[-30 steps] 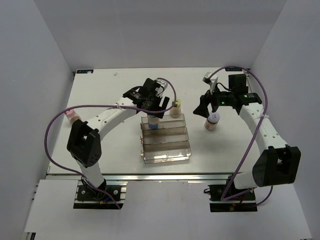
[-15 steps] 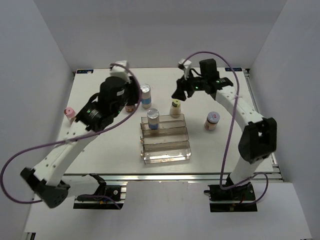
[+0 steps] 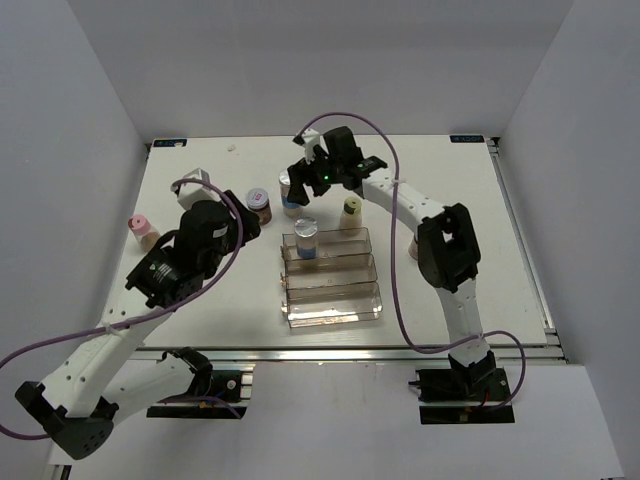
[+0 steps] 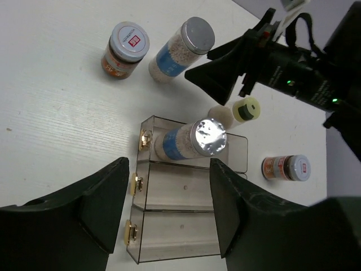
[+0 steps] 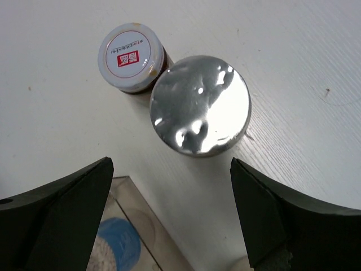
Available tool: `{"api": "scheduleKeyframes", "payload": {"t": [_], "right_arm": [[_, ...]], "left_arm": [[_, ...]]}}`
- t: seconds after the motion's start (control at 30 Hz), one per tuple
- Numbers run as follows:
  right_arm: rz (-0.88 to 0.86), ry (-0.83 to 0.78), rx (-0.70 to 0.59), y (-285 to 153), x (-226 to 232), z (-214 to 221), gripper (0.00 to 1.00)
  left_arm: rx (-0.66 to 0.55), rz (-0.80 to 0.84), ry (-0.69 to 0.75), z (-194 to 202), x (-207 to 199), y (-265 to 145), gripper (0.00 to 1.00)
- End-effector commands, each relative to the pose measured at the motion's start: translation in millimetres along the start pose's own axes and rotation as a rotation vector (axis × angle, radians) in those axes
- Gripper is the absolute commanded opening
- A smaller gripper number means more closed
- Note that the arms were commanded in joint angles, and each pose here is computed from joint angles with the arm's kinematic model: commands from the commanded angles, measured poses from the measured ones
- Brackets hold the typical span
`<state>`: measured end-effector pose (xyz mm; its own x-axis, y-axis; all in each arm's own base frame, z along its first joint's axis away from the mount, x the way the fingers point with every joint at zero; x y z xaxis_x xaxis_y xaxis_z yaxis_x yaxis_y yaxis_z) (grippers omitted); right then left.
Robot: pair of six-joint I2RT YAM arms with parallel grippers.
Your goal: Organize the condiment bottles
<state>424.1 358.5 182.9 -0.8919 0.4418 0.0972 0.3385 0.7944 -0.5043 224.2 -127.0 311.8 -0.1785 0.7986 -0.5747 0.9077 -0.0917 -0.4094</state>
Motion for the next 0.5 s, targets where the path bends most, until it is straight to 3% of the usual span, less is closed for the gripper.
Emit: {"api": "scheduleKeyframes", "payload": {"t": [0.0,0.23,0.47], "right_arm": [[0.063,-0.062,-0.096,8,-2,-35,0.89],[0.215,-0.089,-0.120,41,-22,-36,0.89],[0.176,-0.146,-0.182,54,-23,-35,0.76]], "left_arm": [[-0.038,-0.028,-0.087,-6,10,-12,0.69],[-0.027,-0.057,-0.094,-3,16,-12,0.69],[0.005,-0.074,-0.078,8,18,-3,0.69]]}}
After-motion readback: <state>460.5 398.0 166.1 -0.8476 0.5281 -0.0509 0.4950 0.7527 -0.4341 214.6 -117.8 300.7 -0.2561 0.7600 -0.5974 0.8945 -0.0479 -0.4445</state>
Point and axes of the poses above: each gripper's point midway between its finger pads, its own y axis out along the fingers, its own x axis along the line the jaws close on, z = x × y, the point moved 5 cm from there along -y, back along the fingers, and after that the axes turned 8 degrees about -y, right-handed, at the moved point
